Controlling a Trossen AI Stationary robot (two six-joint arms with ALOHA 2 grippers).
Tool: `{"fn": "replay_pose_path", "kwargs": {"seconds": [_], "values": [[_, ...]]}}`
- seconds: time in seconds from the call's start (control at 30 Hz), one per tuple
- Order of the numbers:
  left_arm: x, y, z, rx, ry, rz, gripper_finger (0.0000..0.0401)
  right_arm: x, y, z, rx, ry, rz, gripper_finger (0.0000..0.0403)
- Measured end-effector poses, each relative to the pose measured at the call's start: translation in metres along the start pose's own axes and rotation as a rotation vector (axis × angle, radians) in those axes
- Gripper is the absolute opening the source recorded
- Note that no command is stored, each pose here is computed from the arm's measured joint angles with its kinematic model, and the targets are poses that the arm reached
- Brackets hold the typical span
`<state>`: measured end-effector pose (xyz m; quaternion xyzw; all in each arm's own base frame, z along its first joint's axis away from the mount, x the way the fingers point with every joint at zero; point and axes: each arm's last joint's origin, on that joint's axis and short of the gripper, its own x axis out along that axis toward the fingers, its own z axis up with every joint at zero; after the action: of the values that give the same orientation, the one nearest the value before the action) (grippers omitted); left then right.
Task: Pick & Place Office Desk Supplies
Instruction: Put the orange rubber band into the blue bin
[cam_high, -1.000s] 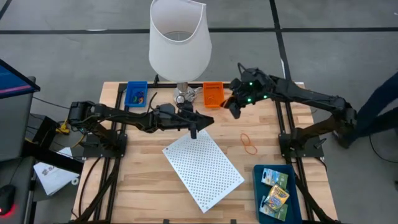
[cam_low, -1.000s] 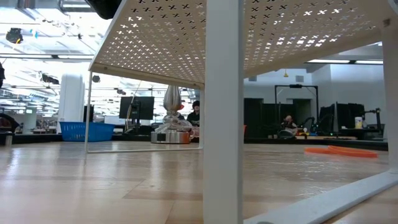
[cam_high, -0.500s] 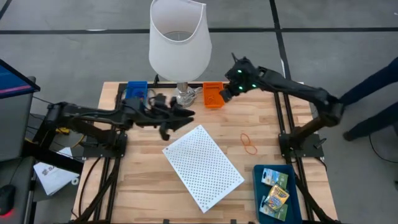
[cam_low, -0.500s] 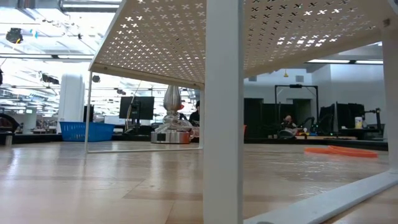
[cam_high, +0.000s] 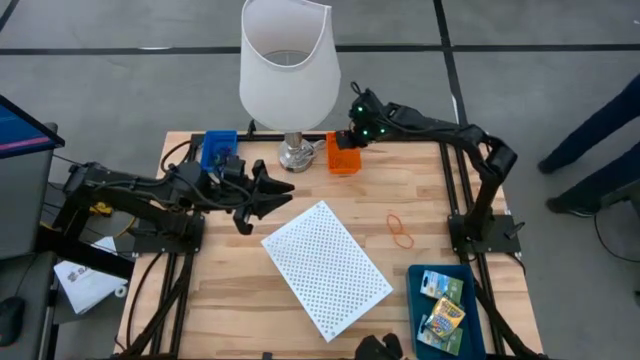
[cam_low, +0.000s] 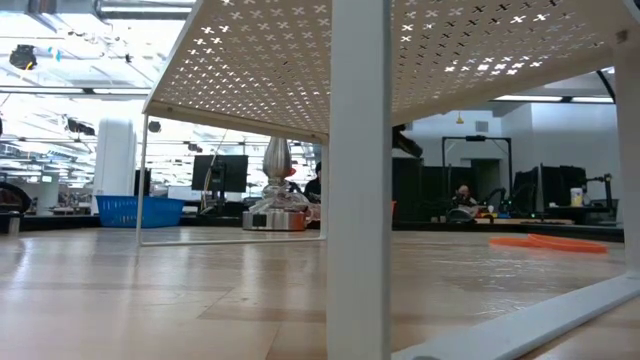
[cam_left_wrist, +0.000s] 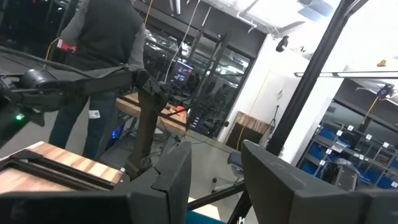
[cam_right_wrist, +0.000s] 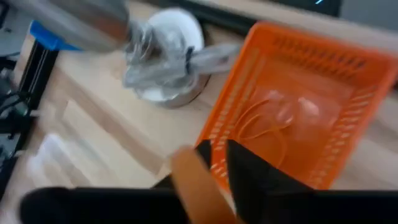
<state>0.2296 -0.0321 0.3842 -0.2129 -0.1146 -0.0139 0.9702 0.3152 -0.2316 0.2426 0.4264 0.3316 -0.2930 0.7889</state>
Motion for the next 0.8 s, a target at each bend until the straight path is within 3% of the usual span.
{"fn": "replay_pose_path", "kwargs": {"seconds": [0.4,0.57,0.8], "values": [[0.001,-0.001,-0.001,0.025,-0.007,-0.002,0.0132,-0.012,-0.012,0.003,0.052,0.046,-0.081,0.0225],[0.001,-0.003,0.000,0.018,-0.018,-0.013,0.0132,-0.024,-0.002,0.001,0.023,0.009,-0.075,0.0238],[0.000,-0.004,-0.008,0.024,0.051,-0.006,0.0131,-0.092,0.022,-0.021,-0.089,-0.034,-0.112,0.0221]]}}
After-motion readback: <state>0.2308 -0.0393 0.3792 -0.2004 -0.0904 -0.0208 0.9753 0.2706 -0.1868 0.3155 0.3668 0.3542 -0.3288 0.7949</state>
